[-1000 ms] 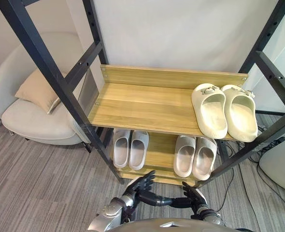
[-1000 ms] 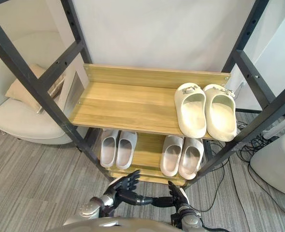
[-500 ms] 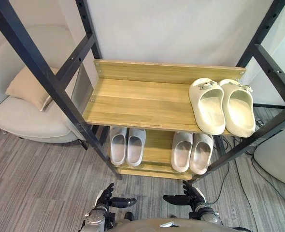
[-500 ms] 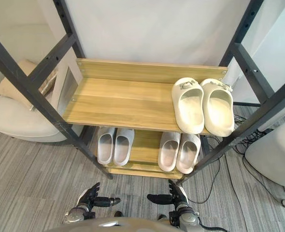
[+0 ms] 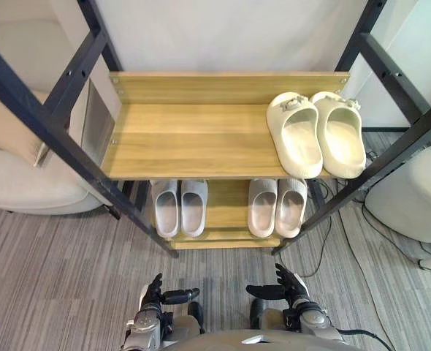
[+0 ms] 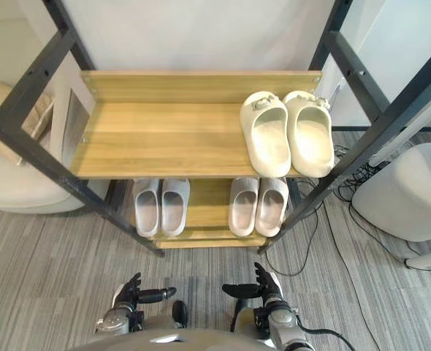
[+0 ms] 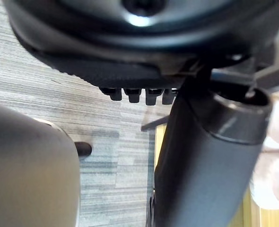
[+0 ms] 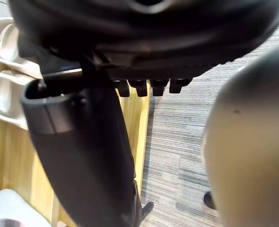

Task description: Organize the slippers on the shoe rack

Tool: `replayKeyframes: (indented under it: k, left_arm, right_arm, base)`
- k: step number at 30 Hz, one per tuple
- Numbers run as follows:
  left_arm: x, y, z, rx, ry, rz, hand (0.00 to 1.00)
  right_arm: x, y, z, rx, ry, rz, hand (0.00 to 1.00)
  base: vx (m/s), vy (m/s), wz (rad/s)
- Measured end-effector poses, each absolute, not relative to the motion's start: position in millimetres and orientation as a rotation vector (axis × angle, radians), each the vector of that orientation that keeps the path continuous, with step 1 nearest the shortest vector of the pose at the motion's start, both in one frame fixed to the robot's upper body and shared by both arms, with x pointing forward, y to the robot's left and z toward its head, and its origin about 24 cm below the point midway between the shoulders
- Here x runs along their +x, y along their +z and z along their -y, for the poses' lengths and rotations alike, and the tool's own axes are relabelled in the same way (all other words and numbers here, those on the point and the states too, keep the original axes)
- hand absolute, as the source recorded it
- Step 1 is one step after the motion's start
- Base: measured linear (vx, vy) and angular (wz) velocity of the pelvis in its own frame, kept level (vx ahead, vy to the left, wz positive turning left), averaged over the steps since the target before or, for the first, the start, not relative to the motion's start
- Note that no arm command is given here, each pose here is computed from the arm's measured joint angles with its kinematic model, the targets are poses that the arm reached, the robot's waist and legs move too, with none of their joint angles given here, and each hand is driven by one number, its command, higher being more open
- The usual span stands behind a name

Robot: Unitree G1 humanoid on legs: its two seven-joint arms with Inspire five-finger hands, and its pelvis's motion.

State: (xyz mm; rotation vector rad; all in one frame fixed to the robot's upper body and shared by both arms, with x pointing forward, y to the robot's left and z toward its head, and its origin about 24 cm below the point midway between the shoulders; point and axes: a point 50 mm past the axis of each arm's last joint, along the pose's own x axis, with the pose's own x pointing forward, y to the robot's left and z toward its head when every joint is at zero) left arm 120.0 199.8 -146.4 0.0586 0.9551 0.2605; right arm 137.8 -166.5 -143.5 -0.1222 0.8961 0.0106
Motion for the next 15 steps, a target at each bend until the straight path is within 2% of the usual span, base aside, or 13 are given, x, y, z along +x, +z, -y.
replayKeyframes:
  k: [8,12,15]
  left_arm:
    - [135,-142,-181,-0.027,0.264,-0.900,1.00]
    - [141,-141,-181,0.004,0.225,-0.887,1.00]
    - [142,-141,-183,0.014,0.229,-0.887,1.00]
  right_arm:
    - [153,-138,163,-0.161,0.036,-0.853,1.00]
    - [161,-135,166,-0.146,-0.007,-0.833,1.00]
    - [158,-134,180,-0.154,-0.057,-0.837,1.00]
  base:
    - [-0.18,-0.175,0.62]
    - [-0.16,-0.053,0.76]
    - [-0.06,0.035,0.96]
